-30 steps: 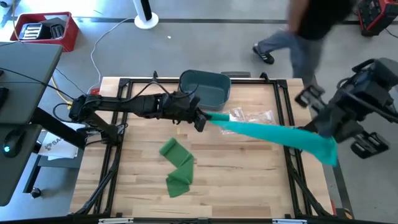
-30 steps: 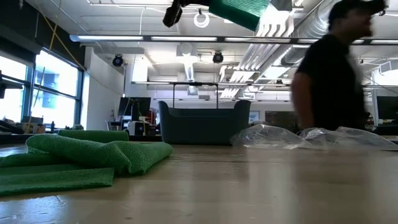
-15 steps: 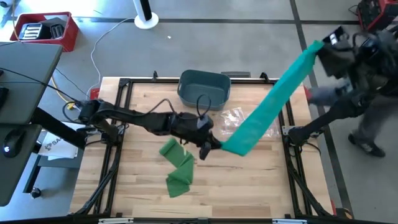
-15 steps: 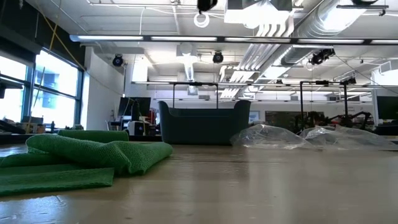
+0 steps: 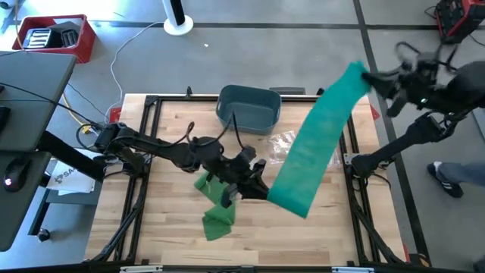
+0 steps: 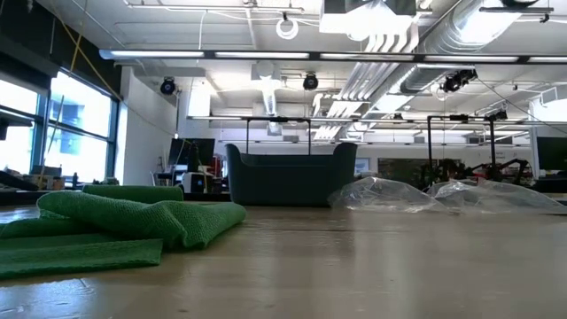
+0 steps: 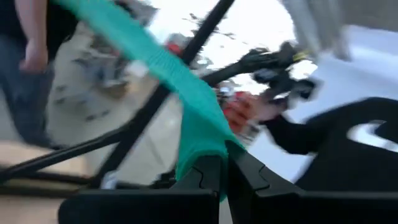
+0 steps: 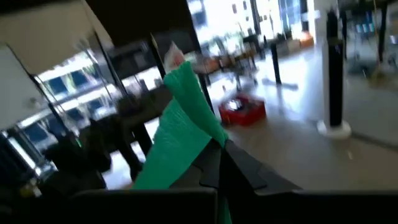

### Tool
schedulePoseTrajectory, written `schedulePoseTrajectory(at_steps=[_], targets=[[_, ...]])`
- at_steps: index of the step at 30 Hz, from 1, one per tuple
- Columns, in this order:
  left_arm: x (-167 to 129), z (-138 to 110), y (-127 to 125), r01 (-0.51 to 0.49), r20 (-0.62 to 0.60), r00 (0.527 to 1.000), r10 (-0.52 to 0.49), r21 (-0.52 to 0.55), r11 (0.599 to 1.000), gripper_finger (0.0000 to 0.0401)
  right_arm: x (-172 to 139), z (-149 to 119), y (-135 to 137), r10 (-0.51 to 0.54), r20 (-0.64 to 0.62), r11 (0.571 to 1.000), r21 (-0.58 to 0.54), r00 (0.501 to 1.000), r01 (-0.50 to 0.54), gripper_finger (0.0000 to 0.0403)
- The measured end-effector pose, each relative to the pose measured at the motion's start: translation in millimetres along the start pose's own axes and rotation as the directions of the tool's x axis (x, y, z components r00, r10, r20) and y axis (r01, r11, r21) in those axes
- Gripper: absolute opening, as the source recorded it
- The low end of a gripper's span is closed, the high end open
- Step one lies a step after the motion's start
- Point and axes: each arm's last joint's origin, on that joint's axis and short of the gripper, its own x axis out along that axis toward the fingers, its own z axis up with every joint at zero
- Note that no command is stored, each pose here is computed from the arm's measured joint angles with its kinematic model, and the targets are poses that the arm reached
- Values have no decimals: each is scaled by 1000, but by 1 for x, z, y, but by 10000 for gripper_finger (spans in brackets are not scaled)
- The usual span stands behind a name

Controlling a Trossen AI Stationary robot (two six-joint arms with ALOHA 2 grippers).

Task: Roll bandage
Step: Roll the blue bandage

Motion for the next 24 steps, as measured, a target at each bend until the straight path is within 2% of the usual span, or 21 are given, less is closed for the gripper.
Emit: schedulePoseTrajectory(at_steps=[4, 8, 12, 15, 18, 20, 22, 24], targets=[[4, 18, -20, 86, 34, 996, -86, 27, 996, 1, 9, -27, -1, -70, -159, 997, 6, 985, 72, 0], [4, 43, -40, 134, 97, 985, -145, 113, 984, 1, 21, -56, 5, -98, -312, 995, 5, 945, 104, 0], [0, 69, -61, 155, 173, 964, -200, 244, 957, 1, 37, -89, 15, -80, -458, 996, 5, 885, 93, 0], [-4, 85, -72, 129, 235, 948, -215, 334, 934, 1, 52, -118, 29, -35, -549, 998, 17, 835, 53, 0], [-9, 99, -77, 46, 320, 929, -186, 400, 916, 1, 67, -148, 48, 76, -600, 997, 66, 797, -46, 0], [-11, 105, -77, -53, 392, 912, -124, 411, 910, 1, 75, -165, 66, 209, -594, 978, 125, 777, -167, 0], [-13, 109, -72, -172, 460, 887, -34, 399, 901, 1, 79, -174, 85, 359, -551, 933, 197, 753, -301, 0], [-18, 114, -68, -301, 511, 856, 77, 371, 879, 1, 77, -174, 103, 493, -476, 870, 259, 728, -419, 0]])
